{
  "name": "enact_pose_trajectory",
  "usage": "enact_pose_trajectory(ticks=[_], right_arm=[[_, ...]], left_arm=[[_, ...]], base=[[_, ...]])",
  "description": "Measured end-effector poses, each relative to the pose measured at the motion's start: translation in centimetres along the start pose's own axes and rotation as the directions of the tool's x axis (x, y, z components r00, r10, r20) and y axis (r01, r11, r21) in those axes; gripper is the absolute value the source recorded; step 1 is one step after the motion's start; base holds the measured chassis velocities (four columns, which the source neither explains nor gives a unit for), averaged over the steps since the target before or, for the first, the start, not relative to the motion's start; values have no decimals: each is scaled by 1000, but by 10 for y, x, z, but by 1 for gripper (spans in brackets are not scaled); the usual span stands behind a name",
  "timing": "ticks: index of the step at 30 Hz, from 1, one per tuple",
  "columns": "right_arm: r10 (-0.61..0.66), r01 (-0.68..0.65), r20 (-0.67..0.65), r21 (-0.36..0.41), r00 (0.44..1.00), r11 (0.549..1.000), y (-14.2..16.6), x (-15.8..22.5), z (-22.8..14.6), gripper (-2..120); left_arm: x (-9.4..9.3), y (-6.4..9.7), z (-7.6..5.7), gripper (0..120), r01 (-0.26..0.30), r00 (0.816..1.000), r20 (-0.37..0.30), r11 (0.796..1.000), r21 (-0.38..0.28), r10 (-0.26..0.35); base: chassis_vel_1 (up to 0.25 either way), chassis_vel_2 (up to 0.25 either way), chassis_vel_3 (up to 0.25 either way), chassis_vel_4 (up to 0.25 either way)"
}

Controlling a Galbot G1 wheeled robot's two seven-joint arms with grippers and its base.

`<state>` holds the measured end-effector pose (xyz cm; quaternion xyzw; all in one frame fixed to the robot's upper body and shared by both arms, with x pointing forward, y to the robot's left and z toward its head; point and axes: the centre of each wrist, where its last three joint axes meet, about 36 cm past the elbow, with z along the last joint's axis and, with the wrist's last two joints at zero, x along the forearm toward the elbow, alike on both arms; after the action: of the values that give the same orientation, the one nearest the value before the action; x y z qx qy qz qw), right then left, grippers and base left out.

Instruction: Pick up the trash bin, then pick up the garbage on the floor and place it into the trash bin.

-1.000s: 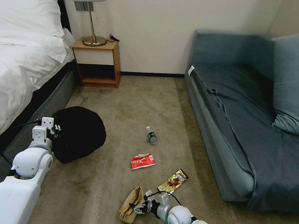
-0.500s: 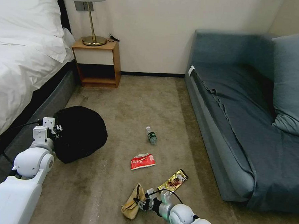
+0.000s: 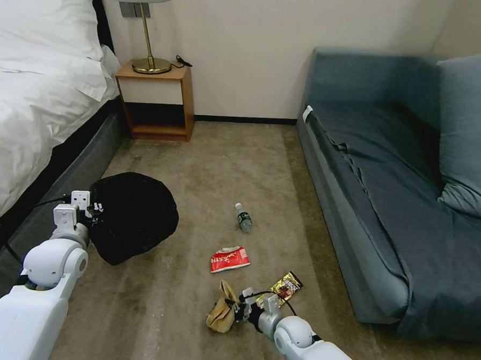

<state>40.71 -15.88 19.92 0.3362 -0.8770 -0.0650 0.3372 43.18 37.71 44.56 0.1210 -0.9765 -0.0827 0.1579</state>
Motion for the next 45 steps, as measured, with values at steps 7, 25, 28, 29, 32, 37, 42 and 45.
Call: enact_pose_trajectory(ticks=[7, 25, 28, 29, 32, 37, 42, 45], right_arm=[[47, -42, 112, -44, 993, 998, -19, 7, -52, 0], [97, -62, 412, -99, 906, 993, -67, 76, -250, 0], [82, -45, 431, -96, 899, 994, -62, 84, -268, 0], [72, -33, 439, -95, 896, 995, -58, 88, -275, 0], [23, 13, 455, -77, 890, 997, -39, 96, -293, 0], [-84, 109, 448, -30, 890, 994, -1, 102, -303, 0], [-194, 195, 406, 39, 893, 980, 35, 105, -295, 0], [-266, 254, 358, 82, 895, 964, 59, 100, -280, 0]], left_arm=[[4, -5, 12, 4, -19, 999, 29, 1000, 12, 19], [41, -48, 32, 4, -112, 992, 55, 993, 46, 109], [44, -52, 33, 4, -117, 992, 53, 992, 48, 114], [46, -53, 34, 4, -119, 992, 53, 992, 47, 116], [49, -54, 33, 4, -120, 991, 57, 992, 45, 118], [53, -53, 27, 4, -123, 990, 70, 992, 42, 120], [56, -56, 23, 4, -130, 989, 75, 991, 45, 126], [58, -59, 21, 4, -151, 987, 62, 988, 43, 148]], base=[[0, 0, 0, 0], [0, 0, 0, 0], [0, 0, 0, 0], [0, 0, 0, 0], [0, 0, 0, 0], [0, 0, 0, 0], [0, 0, 0, 0], [0, 0, 0, 0]])
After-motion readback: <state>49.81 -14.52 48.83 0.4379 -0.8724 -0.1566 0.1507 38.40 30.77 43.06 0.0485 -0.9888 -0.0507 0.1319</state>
